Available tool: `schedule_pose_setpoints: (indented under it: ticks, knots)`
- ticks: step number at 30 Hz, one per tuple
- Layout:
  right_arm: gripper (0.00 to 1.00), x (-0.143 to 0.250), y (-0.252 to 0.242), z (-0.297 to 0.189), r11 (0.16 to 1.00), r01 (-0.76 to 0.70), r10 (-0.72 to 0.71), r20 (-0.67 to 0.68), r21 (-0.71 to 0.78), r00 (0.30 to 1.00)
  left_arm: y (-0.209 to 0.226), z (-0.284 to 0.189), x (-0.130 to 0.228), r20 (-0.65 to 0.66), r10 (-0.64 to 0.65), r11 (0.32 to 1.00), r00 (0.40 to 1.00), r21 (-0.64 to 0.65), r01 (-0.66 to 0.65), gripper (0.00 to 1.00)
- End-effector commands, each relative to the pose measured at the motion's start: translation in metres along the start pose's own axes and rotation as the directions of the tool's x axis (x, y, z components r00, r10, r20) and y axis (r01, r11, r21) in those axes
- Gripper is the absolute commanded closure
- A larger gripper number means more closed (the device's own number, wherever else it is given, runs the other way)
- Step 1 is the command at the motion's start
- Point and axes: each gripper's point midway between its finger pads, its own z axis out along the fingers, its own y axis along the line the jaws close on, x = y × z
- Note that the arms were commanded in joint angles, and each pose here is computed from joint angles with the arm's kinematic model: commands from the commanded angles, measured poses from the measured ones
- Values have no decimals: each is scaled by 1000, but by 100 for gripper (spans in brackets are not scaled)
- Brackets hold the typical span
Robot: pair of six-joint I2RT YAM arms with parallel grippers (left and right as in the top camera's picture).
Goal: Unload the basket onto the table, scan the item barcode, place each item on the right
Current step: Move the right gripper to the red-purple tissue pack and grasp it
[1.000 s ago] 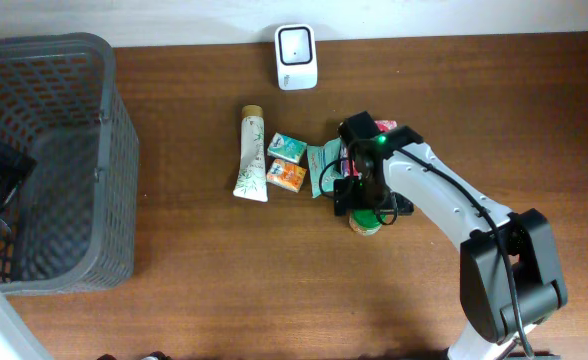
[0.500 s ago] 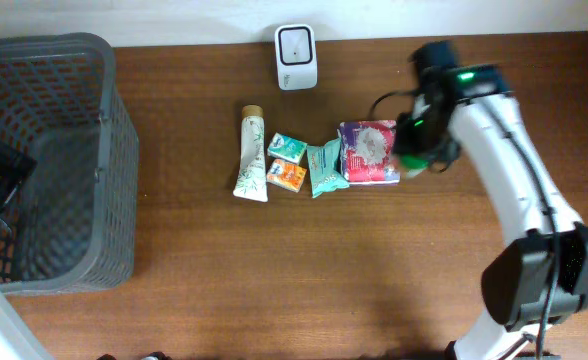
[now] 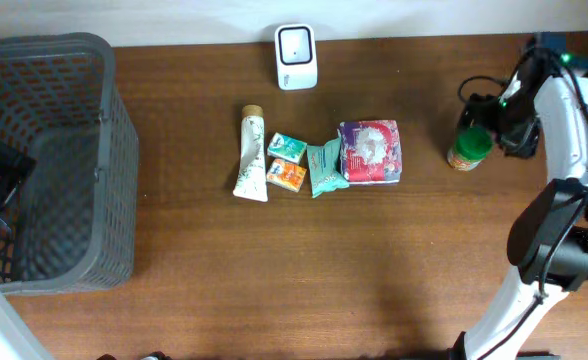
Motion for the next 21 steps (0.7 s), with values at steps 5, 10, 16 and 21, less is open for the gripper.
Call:
schedule_pose_setpoints:
  ticks: [5,10,16,21]
  knots:
    - [1,44,105,-72,934,345,-346,7,-93,938,2,0,-1,0,-10,1000,1000,-4,10,1]
    - [1,83,202,-42,825,545,-543,60,-146,838,2,0,-1,0,-10,1000,1000,-4,10,1]
    - [1,89,223,5,798,600,-602,43,52,797,2,0,-1,0,-10,1000,1000,-4,10,1]
    - [1,36,166,10,897,424,-433,61,125,899,2,0,-1,0,-10,1000,1000,-4,10,1]
